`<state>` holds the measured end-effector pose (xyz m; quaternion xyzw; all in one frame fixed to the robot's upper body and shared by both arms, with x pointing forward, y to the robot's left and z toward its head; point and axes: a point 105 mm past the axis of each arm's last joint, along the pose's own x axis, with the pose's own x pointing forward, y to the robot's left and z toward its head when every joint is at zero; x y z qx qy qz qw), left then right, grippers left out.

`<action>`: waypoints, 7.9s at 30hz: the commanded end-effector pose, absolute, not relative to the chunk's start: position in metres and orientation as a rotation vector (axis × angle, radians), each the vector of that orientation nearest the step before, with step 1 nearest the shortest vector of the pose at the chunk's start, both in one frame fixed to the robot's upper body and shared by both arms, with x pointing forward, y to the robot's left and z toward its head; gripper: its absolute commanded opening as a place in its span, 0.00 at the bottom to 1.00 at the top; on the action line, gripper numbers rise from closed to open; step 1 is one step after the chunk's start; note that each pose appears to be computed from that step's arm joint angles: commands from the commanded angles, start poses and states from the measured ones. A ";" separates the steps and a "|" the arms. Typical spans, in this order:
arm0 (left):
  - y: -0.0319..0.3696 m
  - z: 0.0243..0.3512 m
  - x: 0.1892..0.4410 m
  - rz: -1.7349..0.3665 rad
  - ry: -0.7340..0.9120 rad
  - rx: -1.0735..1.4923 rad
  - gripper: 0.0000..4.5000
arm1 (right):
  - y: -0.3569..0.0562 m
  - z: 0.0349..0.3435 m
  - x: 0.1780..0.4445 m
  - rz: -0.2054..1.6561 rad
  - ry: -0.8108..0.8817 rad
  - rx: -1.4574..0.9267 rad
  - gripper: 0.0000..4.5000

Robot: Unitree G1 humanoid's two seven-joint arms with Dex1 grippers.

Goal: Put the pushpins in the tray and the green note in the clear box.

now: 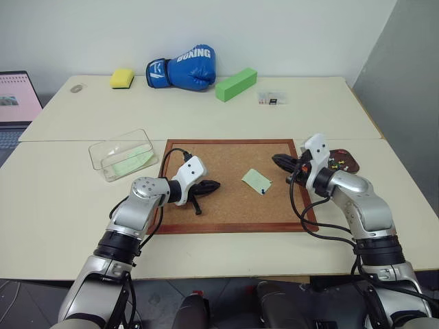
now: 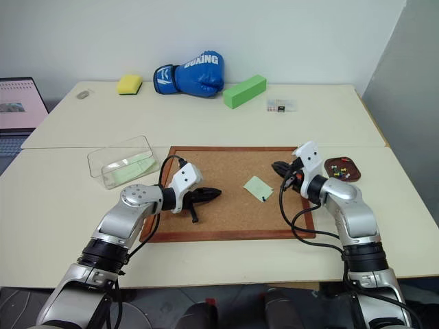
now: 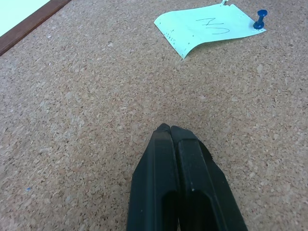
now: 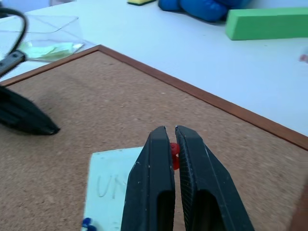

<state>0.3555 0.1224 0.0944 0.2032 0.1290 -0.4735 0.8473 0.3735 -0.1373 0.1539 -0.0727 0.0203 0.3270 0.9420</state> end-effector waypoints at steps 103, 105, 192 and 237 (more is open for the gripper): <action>0.125 0.082 0.346 -1.027 0.328 0.454 0.00 | -0.084 0.105 0.330 1.015 0.173 -0.242 0.06; 0.125 0.082 0.345 -1.028 0.329 0.454 0.00 | -0.086 0.105 0.331 1.007 0.174 -0.243 0.00; 0.121 0.104 0.346 -1.062 0.259 0.431 0.46 | -0.073 0.110 0.337 1.018 -0.035 -0.414 0.02; 0.074 0.167 0.343 -1.185 -0.074 0.351 0.99 | -0.065 0.190 0.330 1.043 -0.096 -0.282 0.00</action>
